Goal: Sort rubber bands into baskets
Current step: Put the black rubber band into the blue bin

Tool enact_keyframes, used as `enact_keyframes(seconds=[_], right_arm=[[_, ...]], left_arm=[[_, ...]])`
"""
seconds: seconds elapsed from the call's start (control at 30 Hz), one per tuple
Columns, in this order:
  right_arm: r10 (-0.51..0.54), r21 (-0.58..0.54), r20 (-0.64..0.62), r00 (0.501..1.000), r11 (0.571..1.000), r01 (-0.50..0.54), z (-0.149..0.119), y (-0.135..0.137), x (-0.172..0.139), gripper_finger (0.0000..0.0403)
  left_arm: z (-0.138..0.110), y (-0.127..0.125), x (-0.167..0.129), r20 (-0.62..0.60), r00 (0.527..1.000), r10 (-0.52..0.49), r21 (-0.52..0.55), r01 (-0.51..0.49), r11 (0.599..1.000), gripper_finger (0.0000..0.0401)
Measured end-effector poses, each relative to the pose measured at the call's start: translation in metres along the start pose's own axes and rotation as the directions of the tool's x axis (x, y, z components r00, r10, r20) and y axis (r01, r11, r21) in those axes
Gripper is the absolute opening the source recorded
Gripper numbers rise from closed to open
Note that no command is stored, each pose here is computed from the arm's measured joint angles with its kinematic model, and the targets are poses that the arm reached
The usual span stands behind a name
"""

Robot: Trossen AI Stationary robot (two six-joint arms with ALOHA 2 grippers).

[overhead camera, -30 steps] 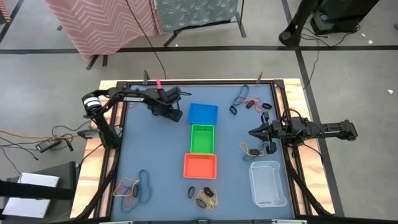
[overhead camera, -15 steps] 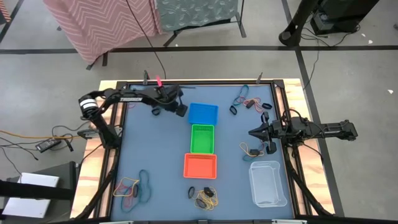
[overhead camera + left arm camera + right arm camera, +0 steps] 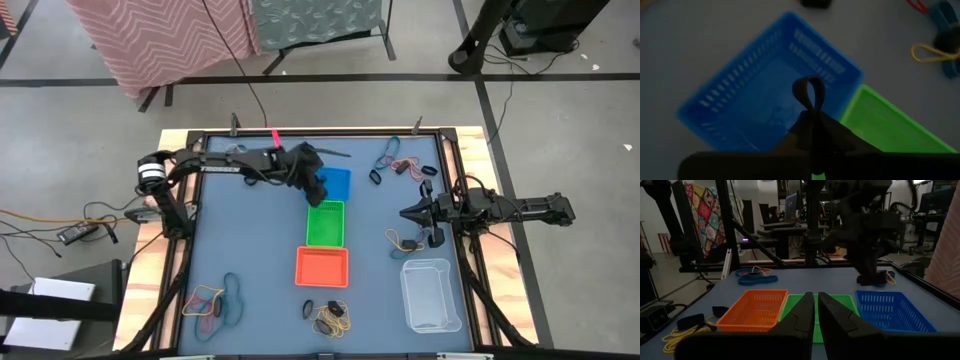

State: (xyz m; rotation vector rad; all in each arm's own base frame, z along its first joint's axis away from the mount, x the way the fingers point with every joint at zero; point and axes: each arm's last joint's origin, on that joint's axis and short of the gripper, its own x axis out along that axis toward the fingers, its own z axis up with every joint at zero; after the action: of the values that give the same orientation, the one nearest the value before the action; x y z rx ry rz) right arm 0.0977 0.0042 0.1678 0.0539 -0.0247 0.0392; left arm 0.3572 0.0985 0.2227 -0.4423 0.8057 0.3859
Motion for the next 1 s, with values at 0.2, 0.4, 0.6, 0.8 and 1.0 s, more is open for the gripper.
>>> enact_keyframes(seconds=[0.2,0.4,0.6,0.8,1.0], right_arm=[[0.000,0.000,0.000,1.000,1.000,0.000,0.000,0.000,0.000,0.0037],[0.000,0.000,0.000,1.000,1.000,0.000,0.000,0.000,0.000,0.0037],[0.000,0.000,0.000,1.000,1.000,0.000,0.000,0.000,0.000,0.0037],[0.000,0.000,0.000,1.000,1.000,0.000,0.000,0.000,0.000,0.0037],[0.000,0.000,0.002,1.000,1.000,0.000,0.000,0.000,0.000,0.0037]], left_arm=[[0.005,0.001,0.003,0.041,0.999,-0.010,0.019,0.009,1.000,0.0121],[0.008,0.002,0.000,0.051,0.998,-0.035,0.028,0.034,0.999,0.0217],[0.008,0.005,0.000,0.008,0.995,-0.102,0.021,0.102,0.995,0.0278],[0.011,0.023,-0.017,-0.086,0.996,0.005,0.027,-0.003,1.000,0.0287],[-0.018,0.061,-0.050,-0.334,0.865,0.376,0.105,-0.362,0.926,0.0271]])
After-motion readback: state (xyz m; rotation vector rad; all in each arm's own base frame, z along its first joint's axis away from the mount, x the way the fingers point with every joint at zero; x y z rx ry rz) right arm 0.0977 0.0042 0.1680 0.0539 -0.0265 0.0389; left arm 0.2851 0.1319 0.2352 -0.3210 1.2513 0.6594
